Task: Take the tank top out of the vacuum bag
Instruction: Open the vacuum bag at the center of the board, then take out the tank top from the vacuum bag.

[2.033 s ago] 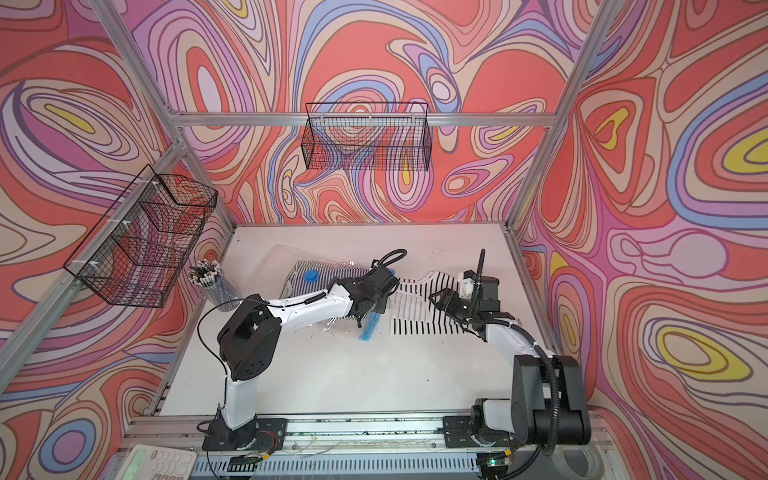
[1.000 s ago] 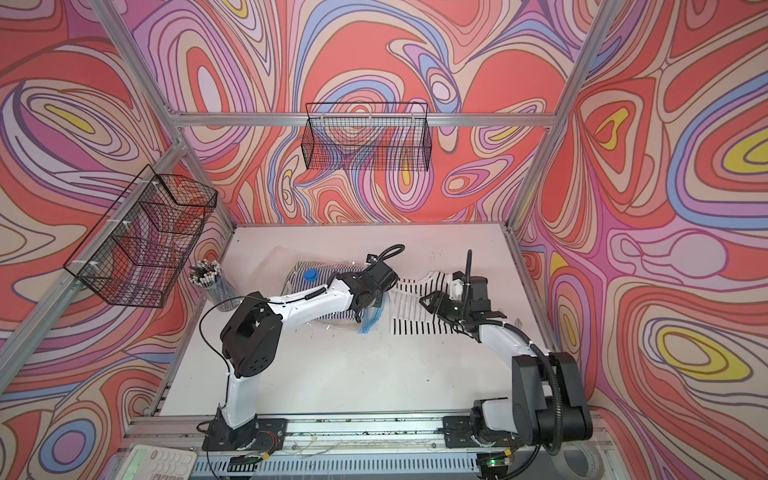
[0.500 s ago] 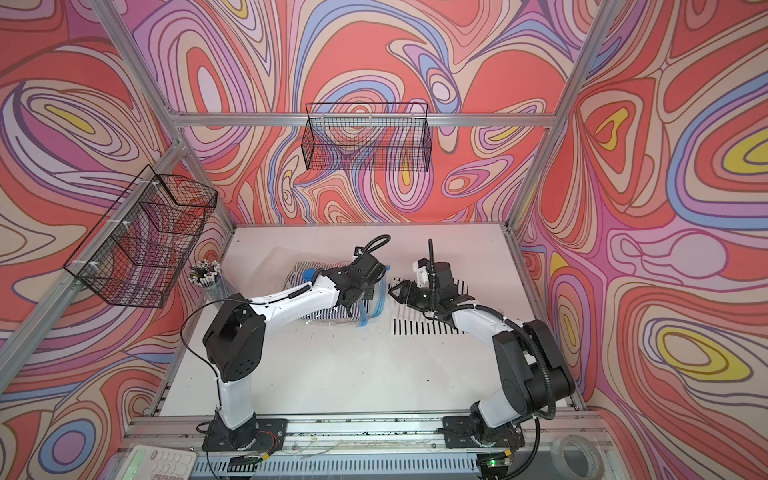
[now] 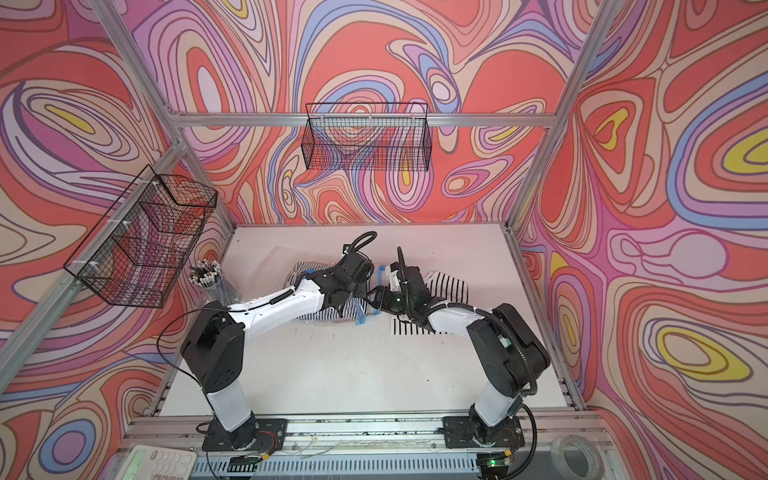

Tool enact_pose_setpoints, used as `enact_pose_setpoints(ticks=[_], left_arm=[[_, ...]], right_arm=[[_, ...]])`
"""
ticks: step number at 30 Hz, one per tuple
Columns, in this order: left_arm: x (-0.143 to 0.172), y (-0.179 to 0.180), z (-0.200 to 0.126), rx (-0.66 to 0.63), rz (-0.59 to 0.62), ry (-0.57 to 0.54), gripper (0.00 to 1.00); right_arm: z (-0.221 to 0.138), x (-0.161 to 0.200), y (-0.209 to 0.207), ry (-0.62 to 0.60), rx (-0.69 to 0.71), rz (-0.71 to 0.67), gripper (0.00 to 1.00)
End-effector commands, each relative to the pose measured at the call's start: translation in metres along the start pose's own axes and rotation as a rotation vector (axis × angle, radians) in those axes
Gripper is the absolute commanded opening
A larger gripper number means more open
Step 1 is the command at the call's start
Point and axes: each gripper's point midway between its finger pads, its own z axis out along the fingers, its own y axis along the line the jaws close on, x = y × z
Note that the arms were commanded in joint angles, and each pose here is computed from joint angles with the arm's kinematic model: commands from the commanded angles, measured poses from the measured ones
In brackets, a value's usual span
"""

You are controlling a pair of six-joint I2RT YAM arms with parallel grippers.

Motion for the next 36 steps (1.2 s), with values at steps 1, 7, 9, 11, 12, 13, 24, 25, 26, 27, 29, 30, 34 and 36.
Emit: enact_pose_setpoints(ticks=[1,7,9,11,12,13,24,25,26,27,29,30,34,36], left_arm=[[-0.010,0.000,-0.008,0.026,-0.040,-0.039,0.00],[-0.013,-0.001,-0.006,0.011,0.008,-0.042,0.00],[-0.011,0.001,-0.007,0.007,0.009,-0.037,0.00],[-0.010,0.004,-0.009,0.005,-0.008,-0.043,0.00],[-0.009,0.005,-0.010,0.009,-0.017,-0.045,0.00],[-0.007,0.006,-0.011,0.015,-0.024,-0.045,0.00],[-0.006,0.005,-0.010,0.026,-0.036,-0.057,0.00],[-0.006,0.004,-0.009,0.028,-0.034,-0.055,0.00],[-0.005,0.004,-0.008,0.029,-0.037,-0.052,0.00],[-0.004,0.004,-0.007,0.030,-0.039,-0.050,0.00],[-0.001,0.002,-0.004,0.033,-0.040,-0.040,0.00],[0.000,0.001,-0.003,0.036,-0.039,-0.036,0.00],[0.001,0.002,-0.003,0.037,-0.047,-0.032,0.00],[0.002,0.004,-0.002,0.030,-0.050,-0.036,0.00]], right_arm=[[0.010,-0.005,0.002,-0.026,0.001,-0.005,0.54],[0.018,-0.003,-0.006,-0.011,0.024,-0.036,0.54],[0.024,0.000,-0.014,0.005,0.041,-0.038,0.54],[0.026,0.001,-0.019,0.009,0.064,-0.047,0.54],[0.027,0.001,-0.022,0.005,0.075,-0.052,0.54],[0.028,0.001,-0.026,0.005,0.087,-0.052,0.54],[0.046,0.007,-0.036,0.027,0.063,-0.021,0.53],[0.047,0.006,-0.035,0.022,0.057,-0.022,0.53],[0.047,0.005,-0.033,0.017,0.050,-0.019,0.52],[0.048,0.004,-0.031,0.013,0.037,-0.017,0.52],[0.049,0.001,-0.026,0.011,0.015,-0.010,0.48],[0.050,0.000,-0.024,0.011,0.005,-0.004,0.47],[0.053,-0.005,-0.012,0.009,-0.049,0.012,0.36],[0.054,-0.006,-0.008,0.008,-0.068,0.011,0.36]])
